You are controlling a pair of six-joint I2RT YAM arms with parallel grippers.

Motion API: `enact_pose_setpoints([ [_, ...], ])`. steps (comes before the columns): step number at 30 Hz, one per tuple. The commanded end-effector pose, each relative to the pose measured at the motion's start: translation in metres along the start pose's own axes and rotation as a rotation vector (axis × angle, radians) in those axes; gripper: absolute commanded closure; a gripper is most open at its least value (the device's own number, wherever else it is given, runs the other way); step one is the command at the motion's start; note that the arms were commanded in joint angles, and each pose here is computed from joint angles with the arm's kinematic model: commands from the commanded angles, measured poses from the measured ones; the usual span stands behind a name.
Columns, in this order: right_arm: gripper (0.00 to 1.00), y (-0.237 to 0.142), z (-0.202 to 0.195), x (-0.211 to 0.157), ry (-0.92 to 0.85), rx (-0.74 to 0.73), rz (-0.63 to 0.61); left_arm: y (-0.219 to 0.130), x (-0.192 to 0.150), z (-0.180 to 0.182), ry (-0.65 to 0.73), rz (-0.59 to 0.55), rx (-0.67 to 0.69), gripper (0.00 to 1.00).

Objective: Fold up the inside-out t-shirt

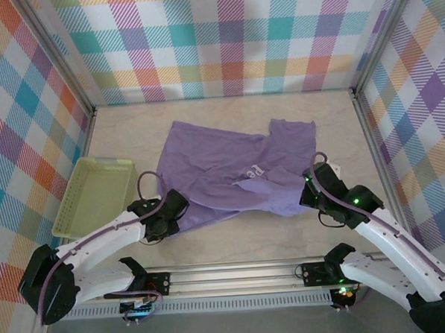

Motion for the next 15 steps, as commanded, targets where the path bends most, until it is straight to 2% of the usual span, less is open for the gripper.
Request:
enact_pose_setpoints([
  [1, 1.00, -0.006, 0.002, 0.011, -0.010, -0.010, -0.030, -0.010, -0.004, -0.003, -0.039, -0.055, -0.013, 0.44],
  [7, 1.00, -0.006, 0.006, 0.012, -0.011, 0.002, -0.028, -0.009, -0.012, -0.010, 0.015, -0.095, 0.002, 0.38],
  [11, 1.00, -0.007, 0.003, 0.012, -0.008, -0.005, -0.031, 0.007, -0.020, -0.017, 0.059, -0.060, 0.041, 0.42],
  [15, 1.00, -0.010, -0.006, 0.015, 0.005, -0.032, -0.043, 0.017, -0.020, -0.010, 0.103, -0.055, 0.170, 0.43],
])
Point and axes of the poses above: each hand's point on the last joint's axis, 136 mm out from that joint toward the fingers, its own y axis out along the fingers, its own z axis along the line the jaws close on, x = y × z, the point moved 1 cm from there along -y, back along the fingers, and after that the axes turned 9 degrees about y, right-handed, at the moved point
